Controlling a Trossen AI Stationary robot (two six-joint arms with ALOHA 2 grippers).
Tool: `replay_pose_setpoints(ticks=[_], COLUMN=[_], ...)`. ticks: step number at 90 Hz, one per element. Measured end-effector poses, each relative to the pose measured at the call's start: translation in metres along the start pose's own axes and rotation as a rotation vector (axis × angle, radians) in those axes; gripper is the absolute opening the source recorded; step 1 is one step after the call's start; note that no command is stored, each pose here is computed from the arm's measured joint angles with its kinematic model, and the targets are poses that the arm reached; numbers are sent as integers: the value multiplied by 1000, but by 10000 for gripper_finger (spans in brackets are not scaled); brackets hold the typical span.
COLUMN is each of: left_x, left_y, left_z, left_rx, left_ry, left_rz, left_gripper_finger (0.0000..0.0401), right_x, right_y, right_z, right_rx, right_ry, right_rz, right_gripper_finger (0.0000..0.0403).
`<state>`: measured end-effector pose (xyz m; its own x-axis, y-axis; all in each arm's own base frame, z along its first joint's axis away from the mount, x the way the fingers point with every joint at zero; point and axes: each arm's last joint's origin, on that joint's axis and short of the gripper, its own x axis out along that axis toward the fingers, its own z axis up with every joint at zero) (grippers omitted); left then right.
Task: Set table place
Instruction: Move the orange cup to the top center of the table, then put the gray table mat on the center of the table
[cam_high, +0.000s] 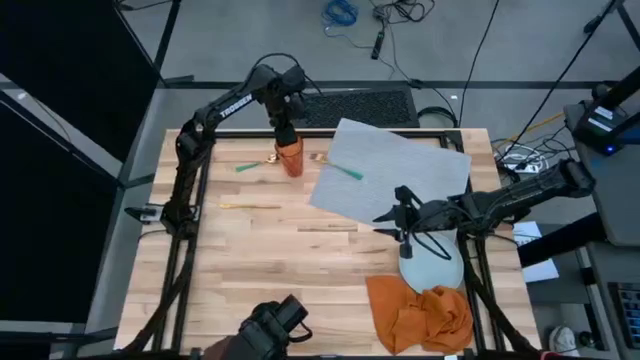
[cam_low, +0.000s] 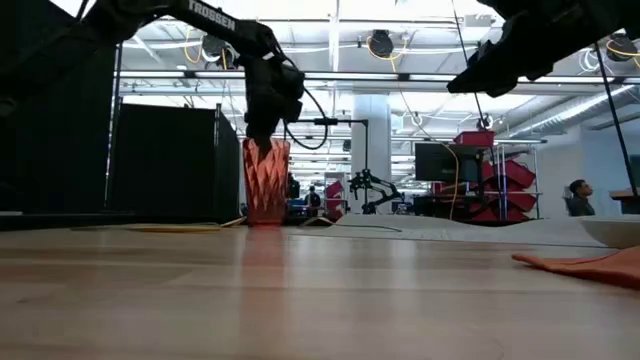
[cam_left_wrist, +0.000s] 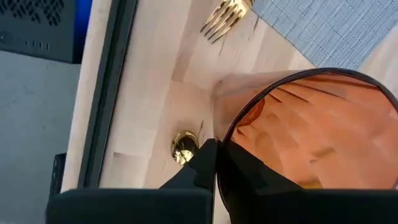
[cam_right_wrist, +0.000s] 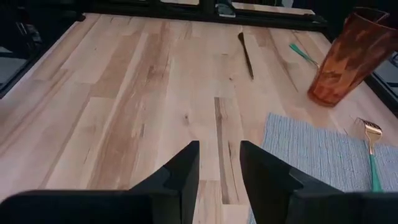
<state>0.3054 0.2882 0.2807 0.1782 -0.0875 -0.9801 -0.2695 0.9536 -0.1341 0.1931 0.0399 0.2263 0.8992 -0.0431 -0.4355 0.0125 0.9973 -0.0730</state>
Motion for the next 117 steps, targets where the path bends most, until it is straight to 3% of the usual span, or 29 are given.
replay_pose_setpoints(ticks=[42, 80, 117], left_x=[-15, -21, -72], left_y=[-3, -7, -36], left_z=[8, 8, 2], left_rx=[-3, 5, 35], left_ry=[-63, -63, -189], left_rz=[39, 69, 123], left_gripper_finger=[81, 85, 85], right_x=[0, 0, 0], right_y=[0, 0, 0], right_z=[1, 1, 1], right_rx=[-21, -20, -11], right_ry=[-13, -12, -13], right_rz=[0, 0, 3], right_gripper_finger=[102, 102, 102])
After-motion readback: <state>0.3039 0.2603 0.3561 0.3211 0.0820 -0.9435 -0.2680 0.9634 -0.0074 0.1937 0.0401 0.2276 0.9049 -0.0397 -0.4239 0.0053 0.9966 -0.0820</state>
